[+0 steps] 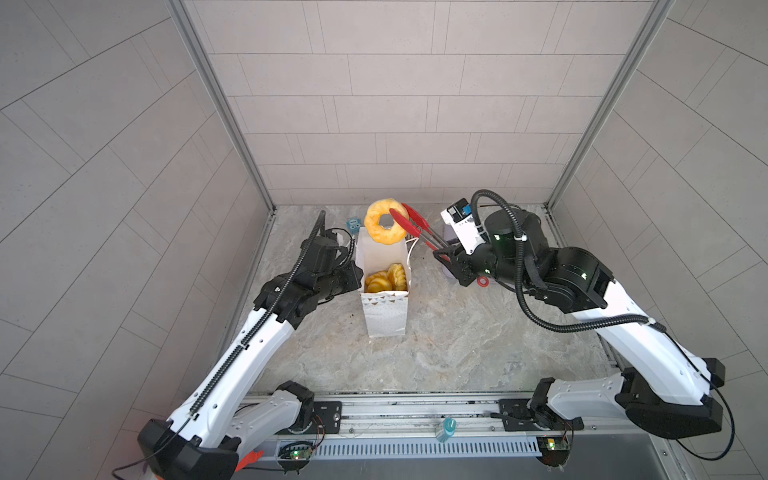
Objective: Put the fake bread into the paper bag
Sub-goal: 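Lower the ring bread into the bag and open the tongs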
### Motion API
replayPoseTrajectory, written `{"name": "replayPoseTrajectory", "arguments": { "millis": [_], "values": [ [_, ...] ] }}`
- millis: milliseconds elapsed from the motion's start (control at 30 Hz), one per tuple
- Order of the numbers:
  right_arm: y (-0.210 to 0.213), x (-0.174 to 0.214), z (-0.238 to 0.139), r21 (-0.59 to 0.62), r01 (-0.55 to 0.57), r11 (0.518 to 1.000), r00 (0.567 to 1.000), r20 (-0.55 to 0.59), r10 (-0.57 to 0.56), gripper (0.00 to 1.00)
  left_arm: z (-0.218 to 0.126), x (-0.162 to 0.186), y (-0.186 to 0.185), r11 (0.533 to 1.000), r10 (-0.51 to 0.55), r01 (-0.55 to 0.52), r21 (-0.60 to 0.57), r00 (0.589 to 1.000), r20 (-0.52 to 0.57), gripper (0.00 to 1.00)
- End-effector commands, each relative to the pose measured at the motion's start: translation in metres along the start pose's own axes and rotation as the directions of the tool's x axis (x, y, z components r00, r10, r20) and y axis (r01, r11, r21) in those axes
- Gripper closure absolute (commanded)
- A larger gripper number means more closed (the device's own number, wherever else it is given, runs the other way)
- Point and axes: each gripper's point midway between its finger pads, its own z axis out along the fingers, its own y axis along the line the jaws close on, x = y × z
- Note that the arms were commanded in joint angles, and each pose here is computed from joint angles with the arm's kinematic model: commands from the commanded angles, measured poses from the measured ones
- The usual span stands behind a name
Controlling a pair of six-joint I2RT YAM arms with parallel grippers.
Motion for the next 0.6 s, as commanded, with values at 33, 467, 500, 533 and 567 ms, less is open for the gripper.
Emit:
{"name": "replayPoseTrajectory", "arguments": {
  "millis": [33,467,500,533,567],
  "values": [
    [-0.003,-0.012,-0.007,0.060,0.051,0.997,0.998,0.035,-0.053,0.65,-0.008,-0.006,-0.001,1.000,-0.007,0.007,0.001,1.000,0.031,0.82],
    [0.002,-0.002,0.003,0.095,0.110,0.989,0.994,-0.022,-0.109,0.65,-0.009,-0.005,0.000,1.000,-0.007,0.007,0.001,0.999,0.032,0.82],
    [0.001,0.000,0.004,0.101,0.113,0.988,0.993,-0.028,-0.111,0.65,-0.008,-0.004,0.000,1.000,-0.008,0.008,0.001,1.000,0.028,0.82],
    [0.001,0.001,0.005,0.106,0.117,0.988,0.993,-0.033,-0.114,0.65,-0.008,-0.004,0.000,1.000,-0.008,0.008,0.002,0.999,0.031,0.82],
    [0.001,0.003,0.007,0.108,0.120,0.987,0.992,-0.042,-0.116,0.65,-0.008,-0.004,0.000,1.000,-0.008,0.008,0.003,0.999,0.031,0.82]
  ]
}}
